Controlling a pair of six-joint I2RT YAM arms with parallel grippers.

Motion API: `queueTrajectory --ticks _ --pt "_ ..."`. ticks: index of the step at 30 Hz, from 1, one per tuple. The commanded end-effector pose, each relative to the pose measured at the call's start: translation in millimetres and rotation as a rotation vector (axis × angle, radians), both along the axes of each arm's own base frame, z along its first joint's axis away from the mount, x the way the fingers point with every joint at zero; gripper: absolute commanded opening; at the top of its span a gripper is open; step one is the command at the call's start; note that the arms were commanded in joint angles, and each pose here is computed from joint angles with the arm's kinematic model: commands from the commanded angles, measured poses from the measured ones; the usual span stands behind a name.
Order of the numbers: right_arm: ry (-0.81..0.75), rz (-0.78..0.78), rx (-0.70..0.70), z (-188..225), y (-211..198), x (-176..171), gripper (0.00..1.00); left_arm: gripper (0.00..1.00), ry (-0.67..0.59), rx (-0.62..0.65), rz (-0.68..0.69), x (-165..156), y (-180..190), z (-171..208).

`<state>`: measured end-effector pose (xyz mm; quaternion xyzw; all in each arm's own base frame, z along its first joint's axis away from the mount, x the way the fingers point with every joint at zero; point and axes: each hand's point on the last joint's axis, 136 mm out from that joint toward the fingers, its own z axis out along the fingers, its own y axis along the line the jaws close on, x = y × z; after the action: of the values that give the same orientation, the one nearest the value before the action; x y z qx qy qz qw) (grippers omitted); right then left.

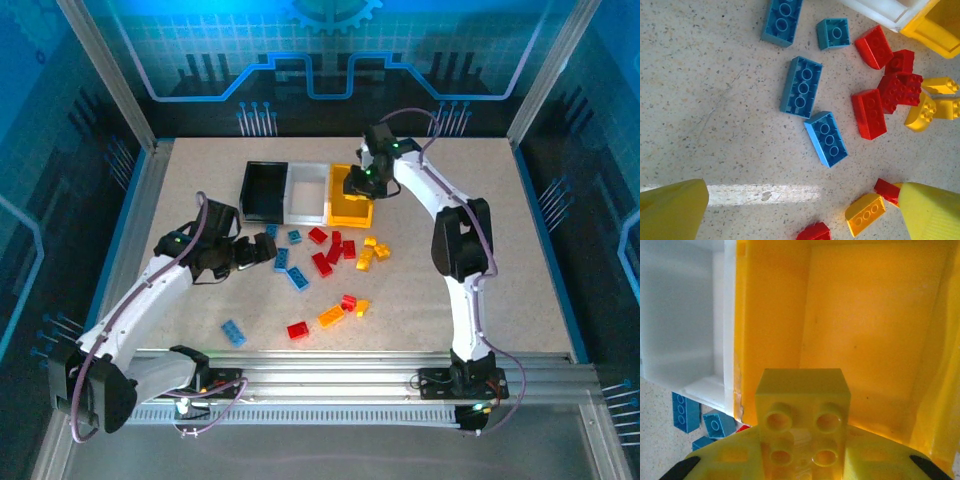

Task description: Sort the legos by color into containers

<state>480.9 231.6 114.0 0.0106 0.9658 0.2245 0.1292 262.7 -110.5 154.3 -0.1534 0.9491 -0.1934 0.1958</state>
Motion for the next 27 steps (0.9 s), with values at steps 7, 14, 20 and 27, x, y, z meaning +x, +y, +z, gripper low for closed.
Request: queueTrajectory --ticks 7,14,20,27 --pt "0.015 0.013 -0.004 2.0 4.7 4.6 0.48 0.99 -0.017 -0.013 -0.002 -5.6 4.2 11.4" --pt "-0.016 0.022 -0.014 23.7 -0.6 -2.6 0.53 0.99 -0.023 -0.027 0.006 -3.0 3.4 10.6" --pt "-0.023 0.039 -0.113 37.2 -32.7 -41.1 0.53 0.99 -0.019 -0.060 0.002 3.3 -3.9 6.5" --pt "0.070 0.088 -0.236 -2.3 -85.9 -116.0 0.53 0.99 0.002 -0.095 -0.012 9.3 -16.7 -6.2"
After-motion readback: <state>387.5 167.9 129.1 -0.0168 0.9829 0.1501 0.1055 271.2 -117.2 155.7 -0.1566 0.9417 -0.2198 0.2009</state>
